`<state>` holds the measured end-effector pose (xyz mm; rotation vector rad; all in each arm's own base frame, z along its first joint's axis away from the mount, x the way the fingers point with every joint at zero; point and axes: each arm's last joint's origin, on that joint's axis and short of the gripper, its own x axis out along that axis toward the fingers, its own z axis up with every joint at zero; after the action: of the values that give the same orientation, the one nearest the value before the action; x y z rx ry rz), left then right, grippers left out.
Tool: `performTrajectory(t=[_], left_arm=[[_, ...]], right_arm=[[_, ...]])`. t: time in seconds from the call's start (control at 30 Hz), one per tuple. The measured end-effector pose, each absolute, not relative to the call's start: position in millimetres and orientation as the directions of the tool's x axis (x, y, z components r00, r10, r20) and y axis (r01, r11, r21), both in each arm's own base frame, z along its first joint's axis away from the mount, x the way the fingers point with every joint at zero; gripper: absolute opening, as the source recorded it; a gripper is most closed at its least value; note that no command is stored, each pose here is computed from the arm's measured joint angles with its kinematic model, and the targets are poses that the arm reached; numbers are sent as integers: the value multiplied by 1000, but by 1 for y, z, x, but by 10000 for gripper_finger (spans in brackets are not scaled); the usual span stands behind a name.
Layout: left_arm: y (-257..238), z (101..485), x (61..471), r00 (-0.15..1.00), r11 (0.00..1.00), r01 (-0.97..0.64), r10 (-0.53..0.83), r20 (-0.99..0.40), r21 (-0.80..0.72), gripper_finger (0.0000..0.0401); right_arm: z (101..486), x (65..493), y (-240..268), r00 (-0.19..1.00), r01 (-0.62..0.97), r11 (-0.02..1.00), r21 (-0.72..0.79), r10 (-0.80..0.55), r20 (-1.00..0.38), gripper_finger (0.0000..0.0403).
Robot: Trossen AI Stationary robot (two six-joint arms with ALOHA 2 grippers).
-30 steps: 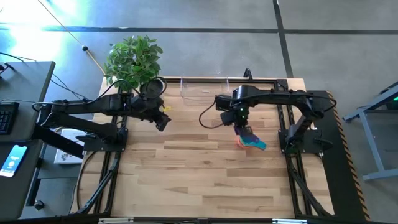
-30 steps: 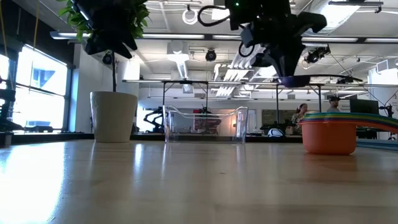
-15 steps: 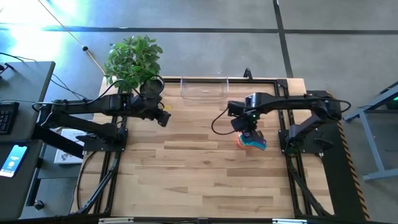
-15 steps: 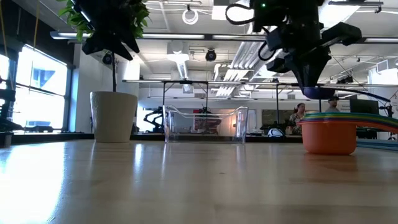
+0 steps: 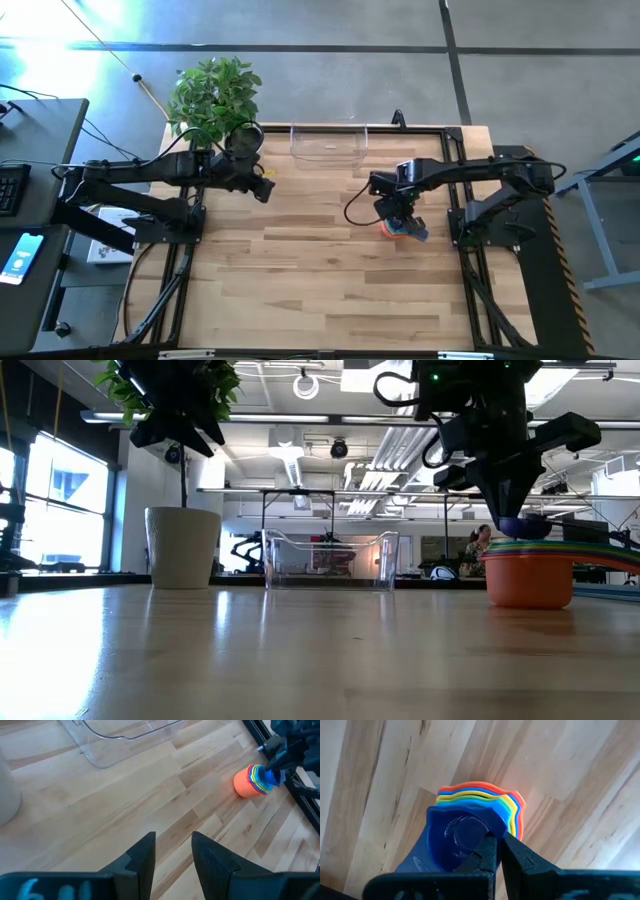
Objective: Nest measuring cups in basket
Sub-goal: Stack the violet measuring cup on top of the light blue measuring cup, then put the stacked measuring cups into the transparent bin
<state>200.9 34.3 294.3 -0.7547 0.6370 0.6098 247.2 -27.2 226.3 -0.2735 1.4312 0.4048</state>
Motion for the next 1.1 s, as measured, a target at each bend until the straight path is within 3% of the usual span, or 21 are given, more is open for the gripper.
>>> performTrajectory(t=[0.23, 0.7, 0.93, 1.1], left_arm=[[34, 294, 201, 653, 565, -702, 267, -709, -434, 117], [34, 294, 201, 653, 565, -702, 267, -709, -434, 117], [34, 294, 201, 652, 565, -702, 267, -709, -433, 117], [34, 294, 201, 652, 581, -696, 267, -709, -422, 117]], right_arm=[[224, 246, -24, 80, -448, 893, 50, 96, -992, 4], [224, 247, -24, 82, -469, 883, 26, 73, -994, 56], [223, 243, -37, 41, -321, 945, -66, -56, -998, 57], [223, 236, -48, -9, -143, 988, -53, -55, -998, 57]])
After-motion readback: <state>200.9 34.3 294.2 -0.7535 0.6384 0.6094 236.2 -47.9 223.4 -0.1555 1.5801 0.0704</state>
